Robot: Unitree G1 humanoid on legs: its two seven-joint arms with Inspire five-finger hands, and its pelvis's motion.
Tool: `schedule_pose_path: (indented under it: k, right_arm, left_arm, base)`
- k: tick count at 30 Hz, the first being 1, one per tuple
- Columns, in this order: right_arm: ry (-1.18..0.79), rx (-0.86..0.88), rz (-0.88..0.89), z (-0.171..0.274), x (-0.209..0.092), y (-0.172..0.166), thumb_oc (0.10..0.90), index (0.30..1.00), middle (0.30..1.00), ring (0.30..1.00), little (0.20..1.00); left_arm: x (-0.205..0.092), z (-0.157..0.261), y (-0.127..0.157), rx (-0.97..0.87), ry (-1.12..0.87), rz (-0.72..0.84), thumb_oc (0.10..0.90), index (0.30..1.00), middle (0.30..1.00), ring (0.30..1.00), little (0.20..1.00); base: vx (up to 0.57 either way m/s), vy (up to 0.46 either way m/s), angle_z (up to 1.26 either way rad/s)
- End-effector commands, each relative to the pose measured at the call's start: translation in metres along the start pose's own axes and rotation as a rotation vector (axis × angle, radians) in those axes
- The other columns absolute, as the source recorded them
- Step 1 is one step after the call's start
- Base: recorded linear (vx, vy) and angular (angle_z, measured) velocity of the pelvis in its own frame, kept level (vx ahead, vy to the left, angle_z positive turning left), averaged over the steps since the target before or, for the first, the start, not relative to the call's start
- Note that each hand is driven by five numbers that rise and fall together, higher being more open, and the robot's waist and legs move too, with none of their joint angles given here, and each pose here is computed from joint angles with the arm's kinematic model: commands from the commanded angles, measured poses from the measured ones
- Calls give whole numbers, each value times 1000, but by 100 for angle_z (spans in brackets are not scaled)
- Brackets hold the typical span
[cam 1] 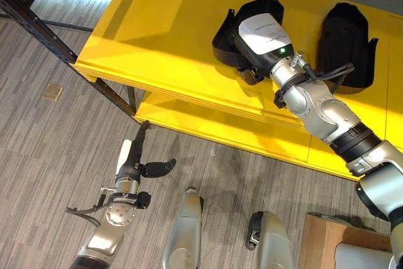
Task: Move parts from the plastic box to the shelf.
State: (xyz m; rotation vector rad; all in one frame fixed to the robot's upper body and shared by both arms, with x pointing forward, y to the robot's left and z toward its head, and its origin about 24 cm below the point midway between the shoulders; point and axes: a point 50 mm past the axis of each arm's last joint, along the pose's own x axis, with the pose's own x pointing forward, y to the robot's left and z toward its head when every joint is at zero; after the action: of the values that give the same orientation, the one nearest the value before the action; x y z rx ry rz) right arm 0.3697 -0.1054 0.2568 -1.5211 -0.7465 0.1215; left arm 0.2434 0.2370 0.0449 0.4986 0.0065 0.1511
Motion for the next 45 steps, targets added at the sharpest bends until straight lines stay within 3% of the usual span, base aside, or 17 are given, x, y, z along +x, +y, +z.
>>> schedule_pose_path:
  k: [1, 24, 41, 42, 43, 45]
  right_arm:
    - [-193, -55, -297, 39, 28, -90, 400, 300, 300, 300, 300]
    - [68, -160, -239, -15, 35, -70, 400, 300, 300, 300, 300]
    - [123, -189, -202, -30, 30, -60, 406, 308, 308, 308, 308]
    - [127, -188, -198, -30, 30, -59, 612, 596, 596, 596, 596]
    - [125, -186, -194, -29, 31, -59, 900, 1000, 1000, 1000, 1000]
    - [121, -179, -195, -28, 32, -59, 900, 1000, 1000, 1000, 1000]
  left_arm:
    - [6, 44, 15, -28, -241, 57, 900, 1000, 1000, 1000, 1000]
    - [5, 41, 16, -39, -240, 66, 900, 1000, 1000, 1000, 1000]
    - [6, 42, 16, -54, -244, 69, 900, 1000, 1000, 1000, 1000]
    - [5, 42, 16, -54, -244, 68, 900, 1000, 1000, 1000, 1000]
    - [6, 41, 16, -53, -242, 71, 900, 1000, 1000, 1000, 1000]
    - [6, 41, 17, -51, -241, 76, 900, 1000, 1000, 1000, 1000]
  base:
    - [0, 0, 0]
    - [-1, 3, 1]
    - [0, 0, 0]
    - [0, 0, 0]
    - [0, 0, 0]
    - [0, 0, 0]
